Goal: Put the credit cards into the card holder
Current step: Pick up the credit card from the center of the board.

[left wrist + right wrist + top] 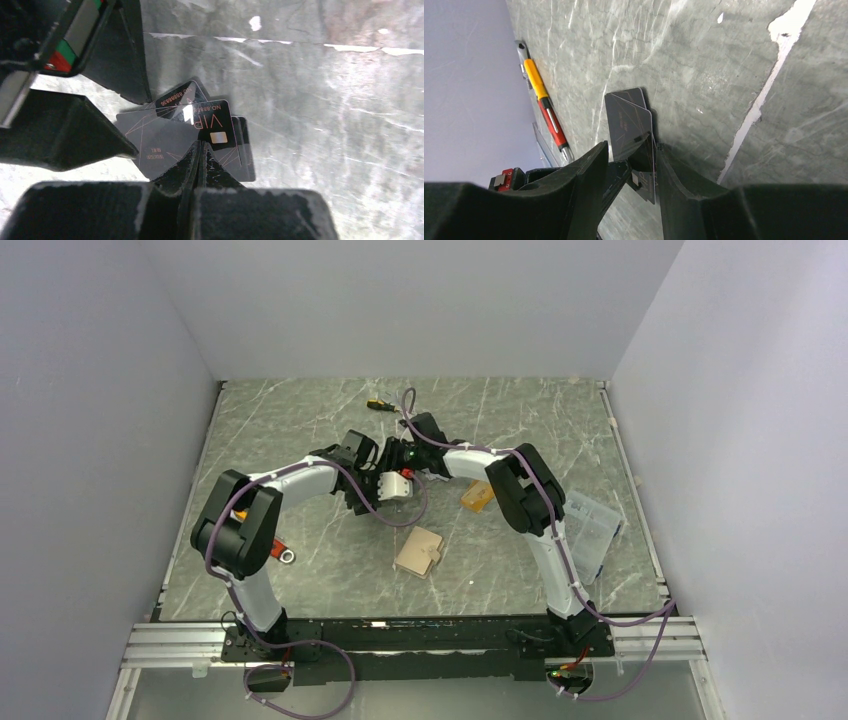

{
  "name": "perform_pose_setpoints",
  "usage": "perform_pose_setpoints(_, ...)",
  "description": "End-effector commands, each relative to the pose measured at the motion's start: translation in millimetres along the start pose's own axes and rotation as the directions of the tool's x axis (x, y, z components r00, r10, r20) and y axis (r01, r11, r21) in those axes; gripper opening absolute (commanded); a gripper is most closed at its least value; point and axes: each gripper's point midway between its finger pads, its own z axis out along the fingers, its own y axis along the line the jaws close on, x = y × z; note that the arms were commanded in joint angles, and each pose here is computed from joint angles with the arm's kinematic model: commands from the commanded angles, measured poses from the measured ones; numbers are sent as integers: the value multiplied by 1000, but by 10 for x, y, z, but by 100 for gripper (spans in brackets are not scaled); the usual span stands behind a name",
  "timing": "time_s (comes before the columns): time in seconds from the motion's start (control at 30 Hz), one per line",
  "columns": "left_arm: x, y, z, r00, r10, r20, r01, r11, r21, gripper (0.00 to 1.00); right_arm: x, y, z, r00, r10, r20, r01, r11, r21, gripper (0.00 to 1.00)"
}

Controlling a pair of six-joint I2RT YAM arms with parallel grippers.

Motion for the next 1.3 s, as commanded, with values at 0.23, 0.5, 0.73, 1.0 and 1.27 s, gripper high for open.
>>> perform_pose_setpoints(0.23, -198, 113, -467, 992, -97, 87, 95, 995, 23, 5, 133, -286, -69, 1000, 13, -17, -11, 995, 103, 43)
perform_pose_setpoints(0.5, 53, -4, -244, 997, -72, 11, 72, 997, 28, 5, 107, -276, -110, 1000, 4, -7, -4, 995, 104, 41)
perform_pose_setpoints(0.73, 47, -97, -155, 998, -62, 17, 61, 997, 45, 4, 88, -235, -124, 1000, 5, -4, -5, 996, 92, 40)
perform_pose_setpoints(1.0, 123, -190, -46, 999, -26, -26, 27, 999, 44, 3, 75, -191, -180, 1000, 4, 4, -5, 997, 79, 40)
perform_pose_setpoints(1.27, 270, -340, -3, 997, 7, -74, -3, 998, 57, 3, -16, -143, -247, 1000, 1, 20, -2, 998, 59, 40)
